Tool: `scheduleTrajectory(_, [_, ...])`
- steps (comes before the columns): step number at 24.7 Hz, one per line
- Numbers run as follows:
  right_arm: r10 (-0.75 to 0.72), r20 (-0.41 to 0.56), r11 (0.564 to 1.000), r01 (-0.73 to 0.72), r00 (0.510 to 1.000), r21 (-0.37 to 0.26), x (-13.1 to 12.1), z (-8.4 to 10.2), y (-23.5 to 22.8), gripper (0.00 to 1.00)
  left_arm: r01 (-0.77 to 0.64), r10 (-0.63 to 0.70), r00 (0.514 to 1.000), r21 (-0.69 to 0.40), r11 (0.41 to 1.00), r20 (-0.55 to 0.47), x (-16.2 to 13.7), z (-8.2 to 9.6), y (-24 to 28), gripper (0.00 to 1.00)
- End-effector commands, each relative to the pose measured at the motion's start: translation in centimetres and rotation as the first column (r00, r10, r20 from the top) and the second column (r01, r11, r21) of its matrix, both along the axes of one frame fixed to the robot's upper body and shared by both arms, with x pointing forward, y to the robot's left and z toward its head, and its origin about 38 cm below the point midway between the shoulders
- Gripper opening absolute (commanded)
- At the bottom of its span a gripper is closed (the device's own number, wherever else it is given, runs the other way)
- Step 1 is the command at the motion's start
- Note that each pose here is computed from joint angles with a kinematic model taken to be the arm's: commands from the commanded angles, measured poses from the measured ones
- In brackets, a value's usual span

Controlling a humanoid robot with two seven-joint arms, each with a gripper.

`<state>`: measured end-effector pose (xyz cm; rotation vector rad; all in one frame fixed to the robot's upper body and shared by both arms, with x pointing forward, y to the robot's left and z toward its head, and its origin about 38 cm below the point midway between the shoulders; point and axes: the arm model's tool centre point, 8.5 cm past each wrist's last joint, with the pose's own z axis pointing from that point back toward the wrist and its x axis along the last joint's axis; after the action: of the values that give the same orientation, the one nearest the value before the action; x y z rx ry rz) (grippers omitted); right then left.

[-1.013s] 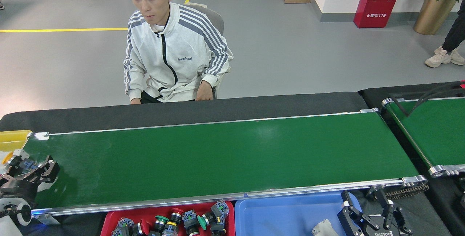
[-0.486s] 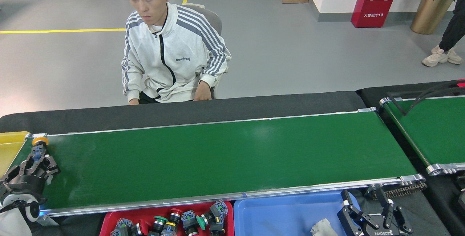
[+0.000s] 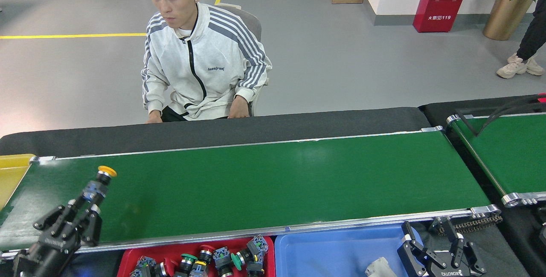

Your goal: Pick switch part from conveyor to tray

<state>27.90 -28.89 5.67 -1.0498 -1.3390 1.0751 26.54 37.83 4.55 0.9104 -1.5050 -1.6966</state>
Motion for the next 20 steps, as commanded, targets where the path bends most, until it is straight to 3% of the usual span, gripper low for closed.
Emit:
scheduleTrajectory(1, [-0.005, 0.032, 1.000, 0.005, 0.999, -0.003, 0.4, 0.9, -0.1, 0.98, 0.103, -0.103, 0.995, -0.005, 0.995, 0.017, -2.4, 1.6, -1.8, 0.13])
scheduleTrajectory(5, [-0.006, 0.033, 1.000, 0.007, 0.999, -0.003, 0.4, 0.9, -0.2, 0.98, 0.175, -0.175, 0.985, -0.025, 0.984, 0.000, -6.5, 2.0, -5.0, 0.33])
scheduleTrajectory(6, [-0.006, 0.031, 1.000, 0.006, 1.000, -0.005, 0.3, 0.9, -0.2, 0.98, 0.176, -0.177, 0.984, -0.043, 0.983, -0.017, -7.3, 1.6, -5.6, 0.51])
scheduleTrajectory(7, [-0.009, 0.029, 1.000, 0.009, 1.000, -0.007, 0.3, 0.8, -0.3, 0.98, 0.177, -0.179, 0.983, -0.070, 0.982, -0.025, -7.7, 1.1, -6.5, 0.82])
scheduleTrajectory(8, [-0.012, 0.023, 1.000, 0.012, 1.000, -0.007, 0.2, 0.7, -0.4, 0.98, 0.170, -0.173, 0.985, -0.089, 0.981, -0.025, -7.9, 0.8, -7.1, 0.99])
scheduleTrajectory(11, [-0.055, 0.012, 0.998, 0.055, 0.998, -0.018, 0.1, 0.6, -1.1, 0.98, 0.149, -0.155, 0.987, -0.132, 0.980, -0.036, -8.6, 0.1, -8.0, 1.00])
scheduleTrajectory(20, [-0.059, -0.004, 0.998, 0.059, 0.998, -0.037, -0.3, 0.4, -1.6, 0.98, -0.016, 0.019, 0.999, -0.085, 0.996, 0.038, -7.9, 2.0, -2.9, 1.00])
